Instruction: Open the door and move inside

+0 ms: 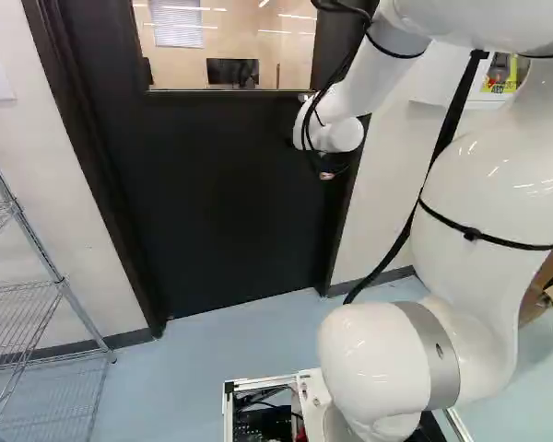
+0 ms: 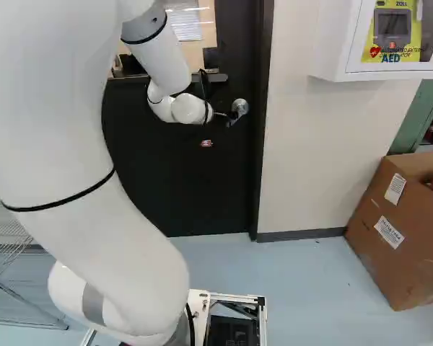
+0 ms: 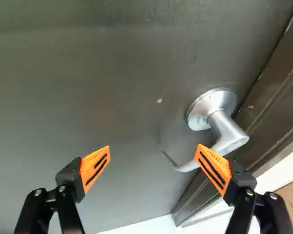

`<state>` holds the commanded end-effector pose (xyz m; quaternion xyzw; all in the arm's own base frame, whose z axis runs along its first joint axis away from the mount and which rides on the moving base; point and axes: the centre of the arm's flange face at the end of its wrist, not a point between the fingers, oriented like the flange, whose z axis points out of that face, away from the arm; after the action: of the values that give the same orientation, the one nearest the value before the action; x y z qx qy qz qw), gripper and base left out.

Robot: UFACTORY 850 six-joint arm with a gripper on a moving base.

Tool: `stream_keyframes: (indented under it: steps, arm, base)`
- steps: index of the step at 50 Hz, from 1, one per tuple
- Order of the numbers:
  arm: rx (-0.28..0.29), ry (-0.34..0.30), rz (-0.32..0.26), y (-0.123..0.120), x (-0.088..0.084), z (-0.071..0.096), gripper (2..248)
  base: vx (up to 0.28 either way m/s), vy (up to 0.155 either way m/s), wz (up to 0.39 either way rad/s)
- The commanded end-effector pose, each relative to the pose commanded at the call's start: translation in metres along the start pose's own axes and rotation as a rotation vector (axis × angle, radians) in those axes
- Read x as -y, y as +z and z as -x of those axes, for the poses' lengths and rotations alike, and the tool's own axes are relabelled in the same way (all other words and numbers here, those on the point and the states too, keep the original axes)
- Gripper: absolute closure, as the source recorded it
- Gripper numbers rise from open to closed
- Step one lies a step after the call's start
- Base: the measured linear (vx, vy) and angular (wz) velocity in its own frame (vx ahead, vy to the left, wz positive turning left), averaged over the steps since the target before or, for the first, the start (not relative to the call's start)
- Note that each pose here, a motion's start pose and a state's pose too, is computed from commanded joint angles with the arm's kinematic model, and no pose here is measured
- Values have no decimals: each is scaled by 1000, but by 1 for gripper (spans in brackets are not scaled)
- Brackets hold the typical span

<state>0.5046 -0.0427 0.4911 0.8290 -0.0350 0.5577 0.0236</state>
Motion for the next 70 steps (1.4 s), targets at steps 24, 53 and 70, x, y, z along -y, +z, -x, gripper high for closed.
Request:
stream_keyframes:
  steps: [24, 53, 70]
  arm:
    - [53, 0, 0, 14, 0, 23, 3]
    - [82, 43, 17, 31, 3, 26, 3]
    - [144, 144, 54, 51, 8, 25, 3]
  base:
    - [0, 0, 0]
    - [0, 0, 0]
    - [0, 0, 0]
